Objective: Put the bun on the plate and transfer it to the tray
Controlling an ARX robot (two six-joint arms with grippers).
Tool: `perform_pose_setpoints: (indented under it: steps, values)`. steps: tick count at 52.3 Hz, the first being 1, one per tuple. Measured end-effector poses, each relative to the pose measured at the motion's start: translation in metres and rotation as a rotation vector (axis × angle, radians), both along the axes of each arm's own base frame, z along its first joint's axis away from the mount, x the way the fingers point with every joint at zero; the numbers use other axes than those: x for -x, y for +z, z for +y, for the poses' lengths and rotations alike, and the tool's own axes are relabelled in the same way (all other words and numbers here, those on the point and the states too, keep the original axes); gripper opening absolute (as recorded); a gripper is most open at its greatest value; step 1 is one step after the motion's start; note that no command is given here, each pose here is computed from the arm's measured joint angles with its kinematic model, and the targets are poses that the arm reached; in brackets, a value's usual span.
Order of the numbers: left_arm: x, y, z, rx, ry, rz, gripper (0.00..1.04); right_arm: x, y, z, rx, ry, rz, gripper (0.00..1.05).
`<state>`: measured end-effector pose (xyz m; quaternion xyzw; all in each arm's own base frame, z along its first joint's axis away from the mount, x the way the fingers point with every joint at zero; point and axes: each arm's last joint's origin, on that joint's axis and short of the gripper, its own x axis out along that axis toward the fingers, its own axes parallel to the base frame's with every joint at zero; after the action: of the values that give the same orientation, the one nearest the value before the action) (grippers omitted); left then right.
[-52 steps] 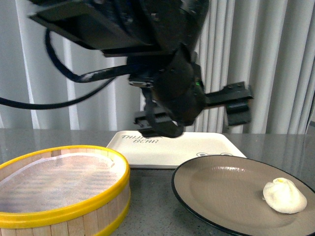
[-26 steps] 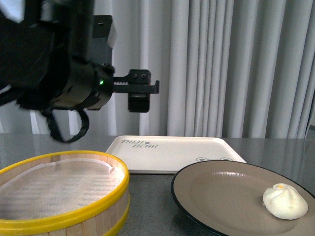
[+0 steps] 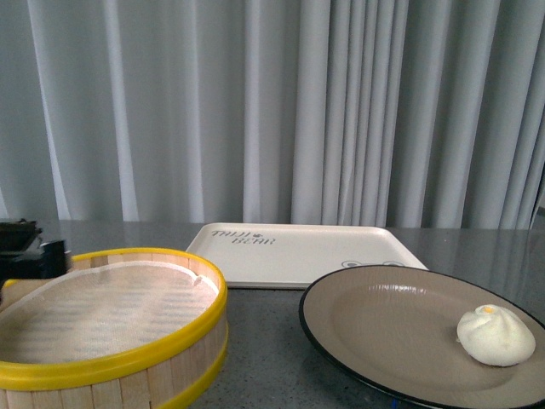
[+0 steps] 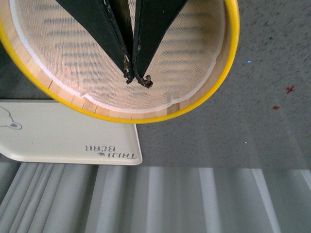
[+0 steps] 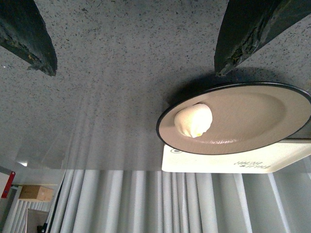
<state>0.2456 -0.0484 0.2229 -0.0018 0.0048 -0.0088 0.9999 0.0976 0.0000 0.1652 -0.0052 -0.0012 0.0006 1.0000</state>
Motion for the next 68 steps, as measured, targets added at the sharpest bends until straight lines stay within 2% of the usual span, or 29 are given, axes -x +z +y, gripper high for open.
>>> perform_pose_setpoints:
  steps: [18,41,56,68]
  values:
    - [0.046,-0.026,0.026,0.000,0.012,0.000,0.04,0.000,0.000,0.000,0.000,0.000,0.000,0.96]
    - [0.088,-0.044,0.048,0.001,0.018,-0.002,0.04,0.000,0.000,0.000,0.000,0.000,0.000,0.96]
    - [0.104,-0.054,0.048,0.001,0.017,-0.014,0.04,0.000,0.000,0.000,0.000,0.000,0.000,0.96]
    - [0.113,-0.050,0.048,0.001,0.018,-0.031,0.04,0.000,0.000,0.000,0.000,0.000,0.000,0.96]
